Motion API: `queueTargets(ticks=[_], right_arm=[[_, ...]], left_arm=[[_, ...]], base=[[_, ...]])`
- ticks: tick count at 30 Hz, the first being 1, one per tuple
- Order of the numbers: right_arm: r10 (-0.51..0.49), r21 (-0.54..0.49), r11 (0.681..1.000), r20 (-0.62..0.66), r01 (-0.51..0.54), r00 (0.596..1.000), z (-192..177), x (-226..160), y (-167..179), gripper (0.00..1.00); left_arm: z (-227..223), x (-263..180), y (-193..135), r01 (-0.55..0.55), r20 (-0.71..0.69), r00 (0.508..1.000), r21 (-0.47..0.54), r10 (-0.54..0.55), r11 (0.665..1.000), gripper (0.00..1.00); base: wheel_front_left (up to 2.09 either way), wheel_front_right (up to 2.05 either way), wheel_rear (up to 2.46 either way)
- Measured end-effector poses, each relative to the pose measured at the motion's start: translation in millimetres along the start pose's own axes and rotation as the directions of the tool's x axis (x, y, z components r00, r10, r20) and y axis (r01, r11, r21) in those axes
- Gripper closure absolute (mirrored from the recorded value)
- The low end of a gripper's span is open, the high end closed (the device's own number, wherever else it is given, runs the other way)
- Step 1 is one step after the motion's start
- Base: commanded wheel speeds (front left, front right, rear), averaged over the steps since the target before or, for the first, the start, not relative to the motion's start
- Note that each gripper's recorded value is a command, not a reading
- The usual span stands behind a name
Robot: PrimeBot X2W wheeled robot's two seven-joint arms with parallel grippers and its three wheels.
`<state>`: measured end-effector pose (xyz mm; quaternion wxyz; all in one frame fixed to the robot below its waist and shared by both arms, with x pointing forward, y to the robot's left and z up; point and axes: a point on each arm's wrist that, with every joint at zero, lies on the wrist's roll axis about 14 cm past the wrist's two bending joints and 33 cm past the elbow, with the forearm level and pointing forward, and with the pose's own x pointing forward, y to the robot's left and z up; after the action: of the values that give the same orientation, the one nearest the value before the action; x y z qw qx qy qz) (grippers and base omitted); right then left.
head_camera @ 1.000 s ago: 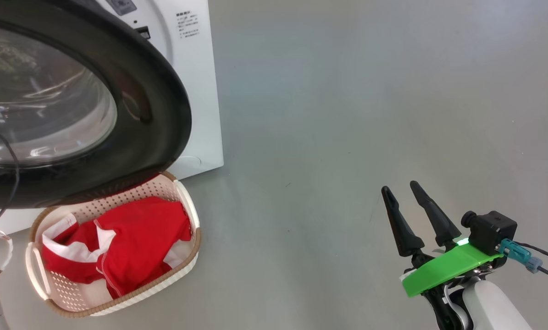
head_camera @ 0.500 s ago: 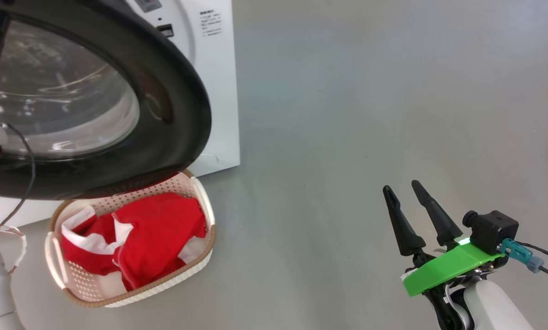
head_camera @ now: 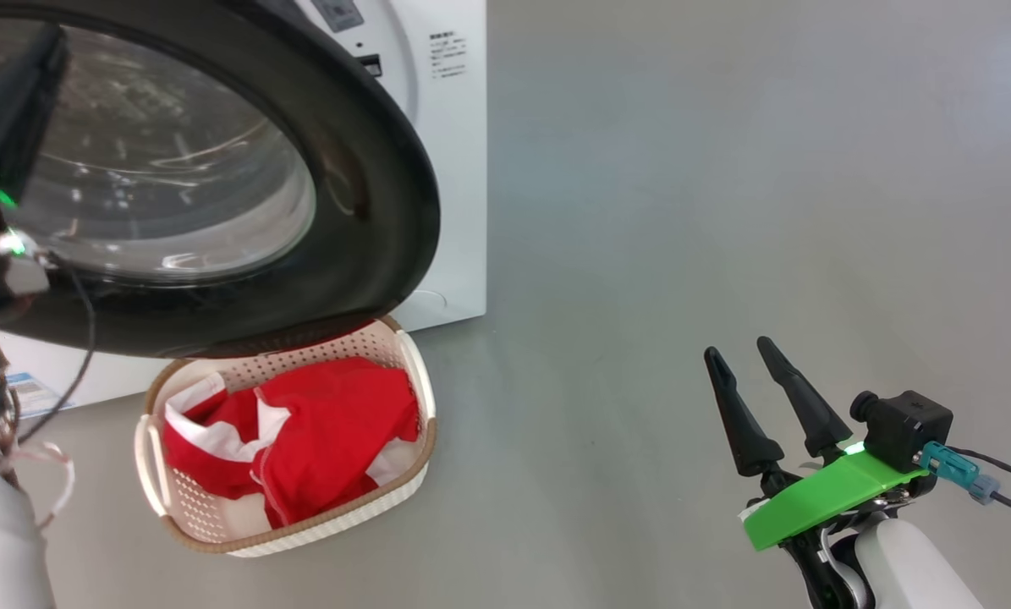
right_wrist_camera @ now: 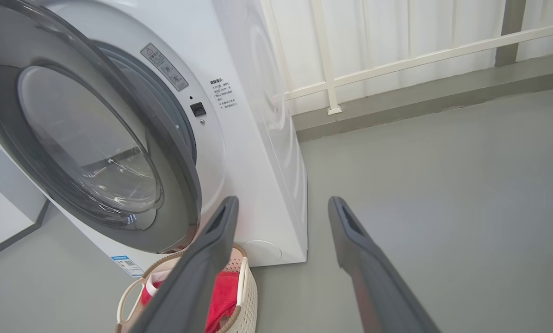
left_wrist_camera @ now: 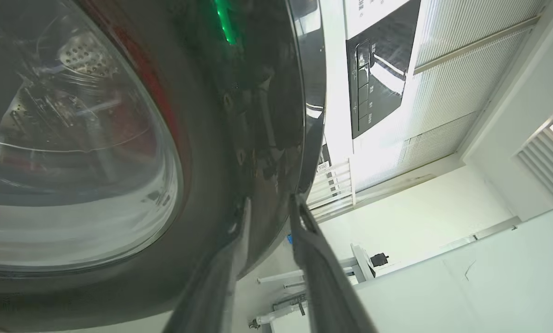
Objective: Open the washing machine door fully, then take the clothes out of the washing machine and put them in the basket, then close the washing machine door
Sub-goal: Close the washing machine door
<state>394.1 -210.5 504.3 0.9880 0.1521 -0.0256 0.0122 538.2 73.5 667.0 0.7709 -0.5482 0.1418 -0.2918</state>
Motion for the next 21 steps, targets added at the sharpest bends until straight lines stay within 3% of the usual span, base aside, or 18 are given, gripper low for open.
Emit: queueTargets(ticks=[1,12,21], right_arm=[[0.006,0.0,1.0,0.001,-0.006,1.0,0.3,0.8,1.6,0.0],[0.074,-0.008,0.997,-0.006,-0.074,0.997,-1.4,11.0,19.8,0.0],[0.137,-0.001,0.991,-0.003,-0.137,0.991,-2.0,20.4,41.6,0.0]], left_arm=[[-1.1,-4.2,0.5,-0.004,0.0,1.0,0.014,0.004,1.0,0.0],[-1.4,-50.7,14.2,-0.082,0.054,0.996,0.175,0.073,0.981,0.0],[6.1,-93.0,23.4,-0.154,0.138,0.984,0.33,0.114,0.931,0.0]], base=[[0.0,0.0,0.0],[0.0,0.0,0.0],[0.0,0.0,0.0]])
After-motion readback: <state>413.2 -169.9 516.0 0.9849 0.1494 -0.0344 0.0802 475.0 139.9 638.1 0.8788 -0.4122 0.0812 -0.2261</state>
